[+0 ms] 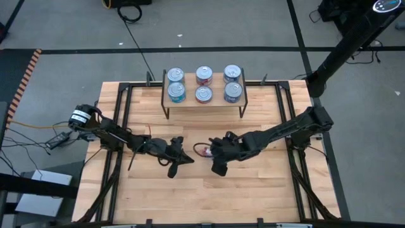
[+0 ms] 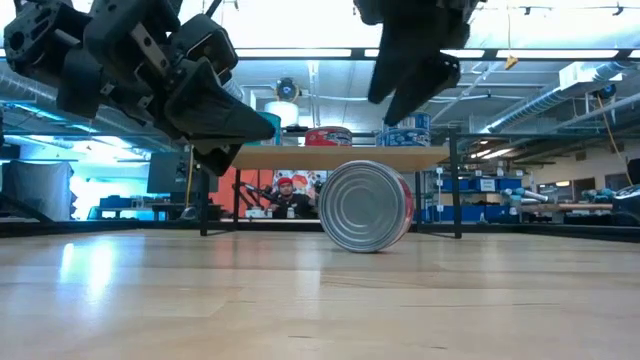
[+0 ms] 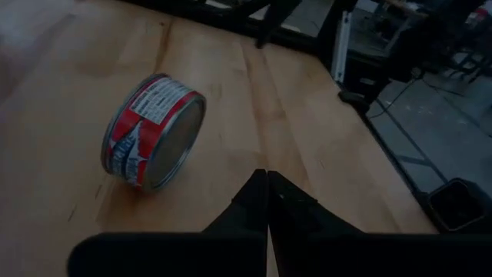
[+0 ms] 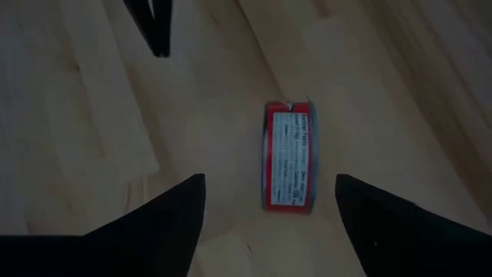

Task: Stack canned seafood by type on shelf
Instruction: Stack the red tuna can on top of the other red tuna can on the shelf

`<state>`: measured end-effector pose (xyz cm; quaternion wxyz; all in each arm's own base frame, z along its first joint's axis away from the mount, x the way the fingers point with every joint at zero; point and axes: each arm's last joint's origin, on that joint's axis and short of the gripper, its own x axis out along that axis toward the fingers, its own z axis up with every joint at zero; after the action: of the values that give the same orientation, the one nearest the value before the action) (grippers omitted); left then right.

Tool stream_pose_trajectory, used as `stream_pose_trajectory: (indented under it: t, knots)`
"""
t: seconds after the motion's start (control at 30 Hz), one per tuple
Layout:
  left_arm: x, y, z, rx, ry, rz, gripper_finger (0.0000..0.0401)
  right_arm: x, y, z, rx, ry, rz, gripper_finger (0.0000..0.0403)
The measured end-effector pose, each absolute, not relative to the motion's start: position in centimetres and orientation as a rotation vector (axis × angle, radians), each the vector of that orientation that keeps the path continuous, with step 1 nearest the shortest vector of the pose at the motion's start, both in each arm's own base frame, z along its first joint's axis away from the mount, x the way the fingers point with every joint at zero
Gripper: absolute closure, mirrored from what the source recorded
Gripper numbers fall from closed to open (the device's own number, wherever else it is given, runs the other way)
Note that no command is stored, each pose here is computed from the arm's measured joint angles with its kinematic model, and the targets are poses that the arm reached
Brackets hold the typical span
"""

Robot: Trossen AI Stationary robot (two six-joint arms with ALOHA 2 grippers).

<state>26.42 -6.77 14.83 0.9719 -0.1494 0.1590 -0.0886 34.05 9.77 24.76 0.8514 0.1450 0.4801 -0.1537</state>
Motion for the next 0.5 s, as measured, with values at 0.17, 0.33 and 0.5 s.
stream_pose_trajectory:
  t: [0.17,0.33,0.5]
  knots:
    - [26.3,-7.2,14.8,-0.294,0.32,-0.165,0.0394,35.6,10.2,23.7,0.281,1.049,-0.325,0.0077]
    - [26.2,-7.6,14.8,-0.287,0.317,-0.156,0.0394,36.3,9.9,22.2,0.258,1.085,-0.361,0.0057]
    - [26.1,-7.9,14.8,-0.285,0.318,-0.165,0.0394,36.8,9.7,21.1,0.214,1.104,-0.377,0.0056]
